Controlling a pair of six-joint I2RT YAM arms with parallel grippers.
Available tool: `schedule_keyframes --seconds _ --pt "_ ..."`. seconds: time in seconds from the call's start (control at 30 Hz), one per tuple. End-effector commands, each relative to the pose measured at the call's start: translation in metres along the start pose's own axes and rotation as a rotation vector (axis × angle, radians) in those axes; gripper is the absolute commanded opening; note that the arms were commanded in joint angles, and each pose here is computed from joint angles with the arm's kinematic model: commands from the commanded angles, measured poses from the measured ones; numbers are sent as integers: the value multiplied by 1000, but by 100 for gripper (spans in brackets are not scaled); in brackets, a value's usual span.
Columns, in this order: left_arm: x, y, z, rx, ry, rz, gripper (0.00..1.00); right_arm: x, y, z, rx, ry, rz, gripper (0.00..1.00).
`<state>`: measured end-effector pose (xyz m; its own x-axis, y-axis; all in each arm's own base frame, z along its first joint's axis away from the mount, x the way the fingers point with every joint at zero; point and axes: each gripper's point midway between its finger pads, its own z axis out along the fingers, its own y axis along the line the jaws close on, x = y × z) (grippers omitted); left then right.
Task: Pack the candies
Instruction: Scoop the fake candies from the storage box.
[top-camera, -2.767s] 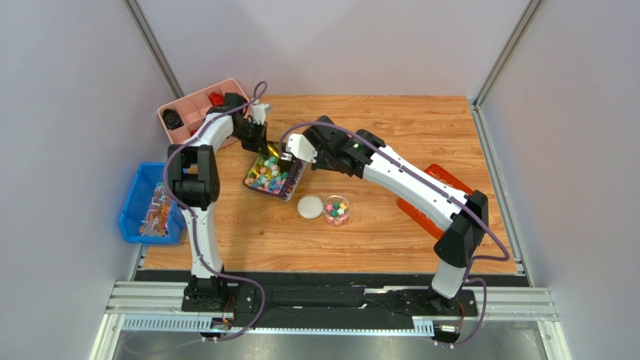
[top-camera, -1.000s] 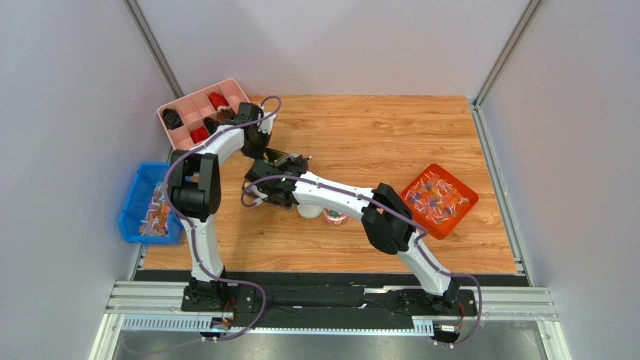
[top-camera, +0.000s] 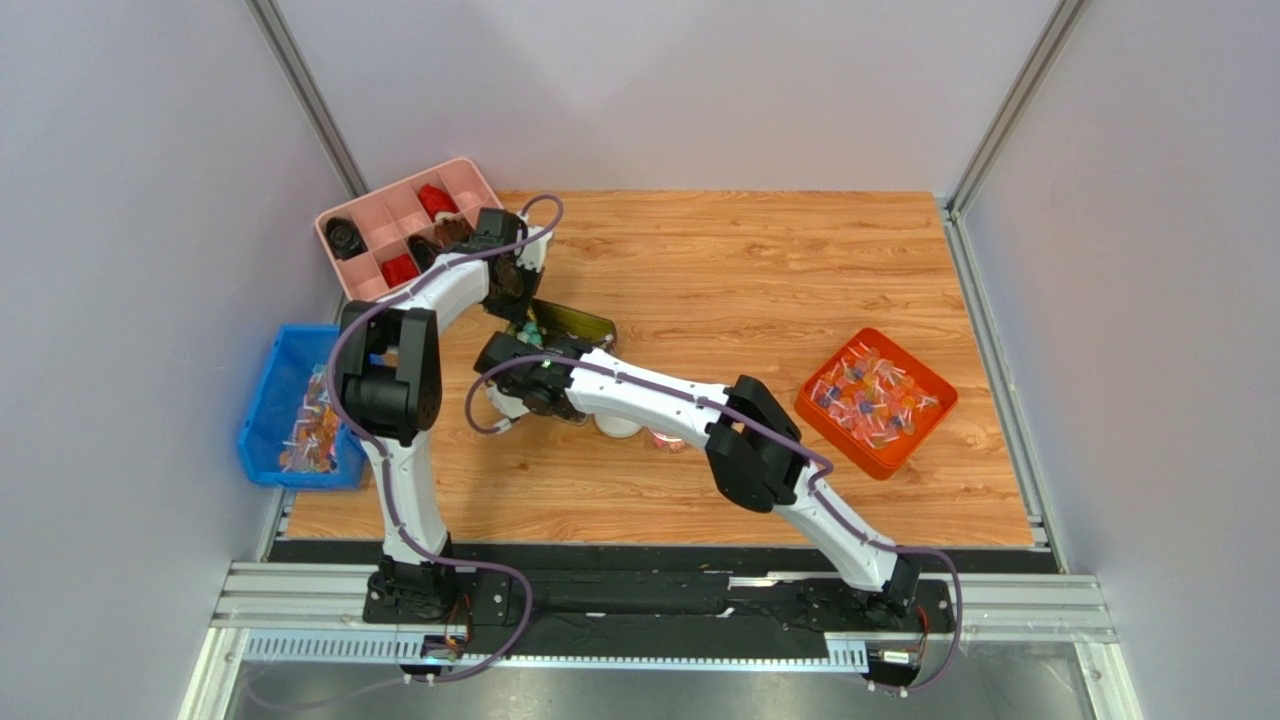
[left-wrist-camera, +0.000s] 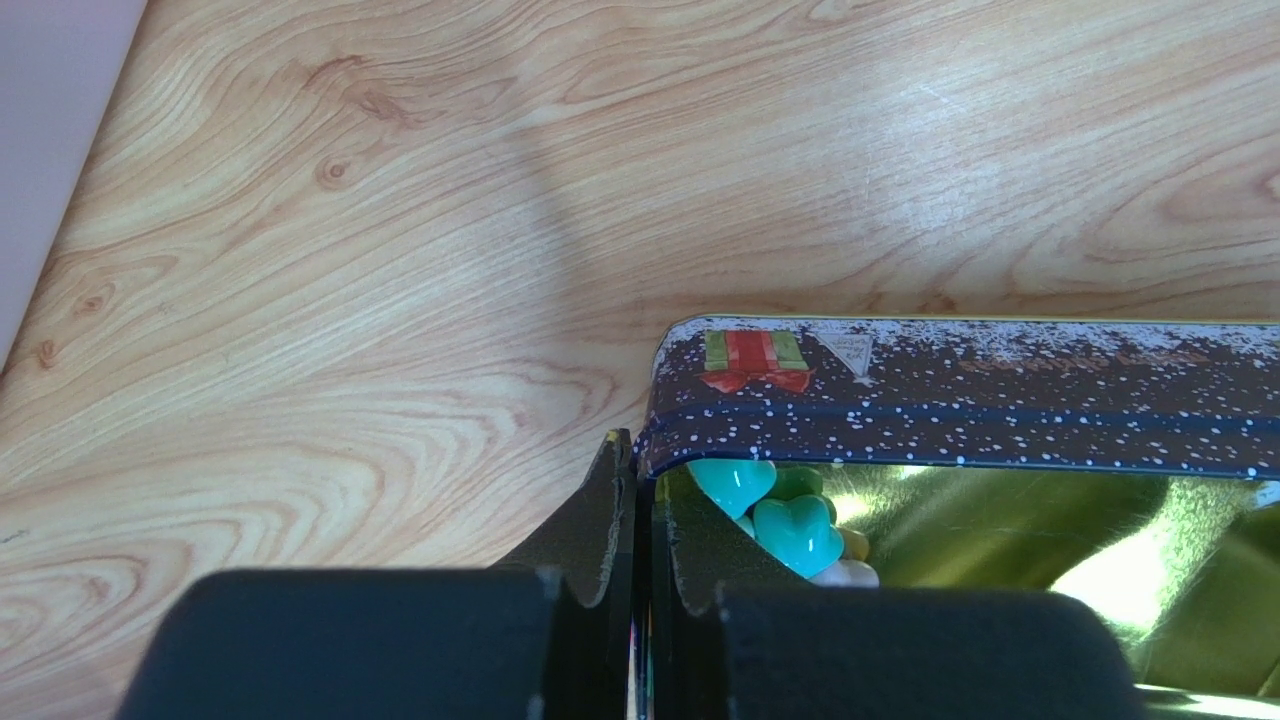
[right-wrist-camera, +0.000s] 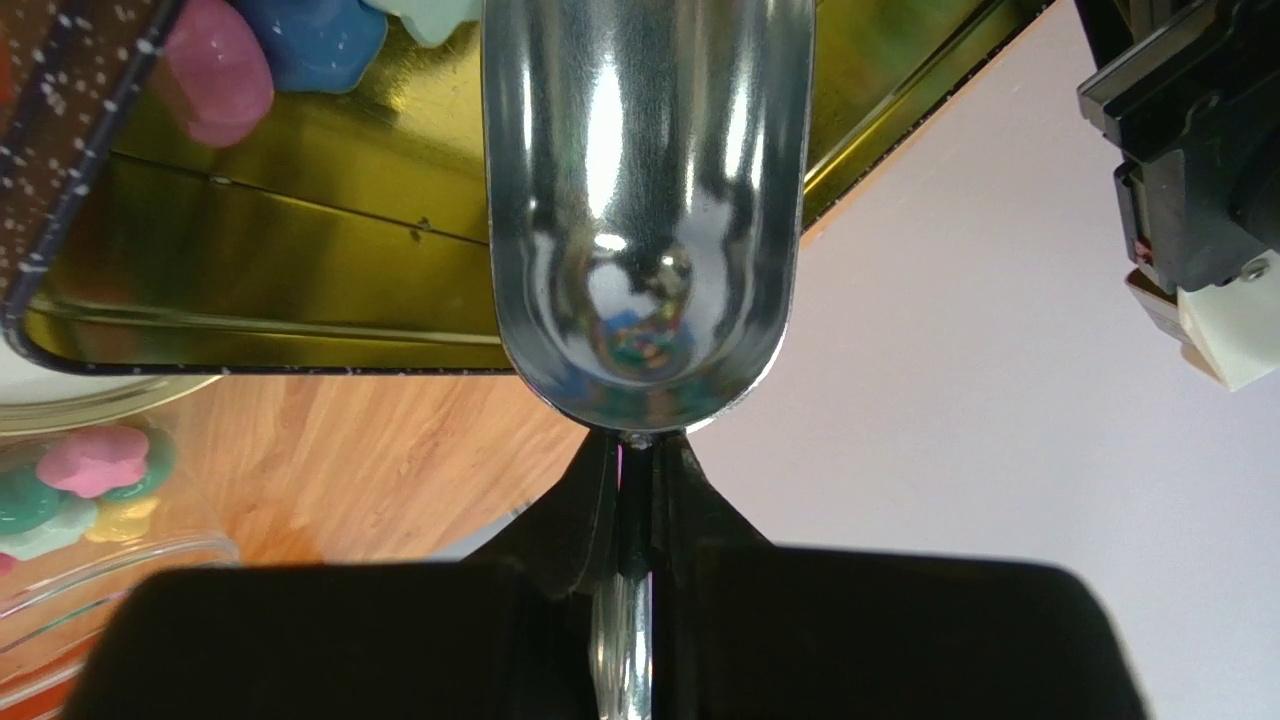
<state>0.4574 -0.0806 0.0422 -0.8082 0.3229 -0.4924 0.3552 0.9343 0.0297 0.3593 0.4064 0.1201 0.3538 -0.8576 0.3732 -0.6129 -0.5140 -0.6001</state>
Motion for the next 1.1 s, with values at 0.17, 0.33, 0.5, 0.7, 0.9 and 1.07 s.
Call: schedule_keyframes --seconds 0.17,0.33,0.5,0.7,0.9,1.07 --pt "-25 -1 -21 4 -95 -27 0 -31 29 8 -116 -99 137 0" --pt "-26 -1 -21 1 -96 -27 0 -48 28 11 -90 -123 169 0" --pt "-25 1 -22 -8 -98 -27 0 -58 22 12 -44 -122 209 0" --pt "-25 1 -21 -9 -99 -29 0 -70 15 4 -2 -148 230 0" --pt "-25 1 -22 -10 -99 -27 0 -81 20 7 -29 -194 277 0" --pt "-24 1 -22 -10 -99 -24 0 -83 23 12 -62 -226 344 0"
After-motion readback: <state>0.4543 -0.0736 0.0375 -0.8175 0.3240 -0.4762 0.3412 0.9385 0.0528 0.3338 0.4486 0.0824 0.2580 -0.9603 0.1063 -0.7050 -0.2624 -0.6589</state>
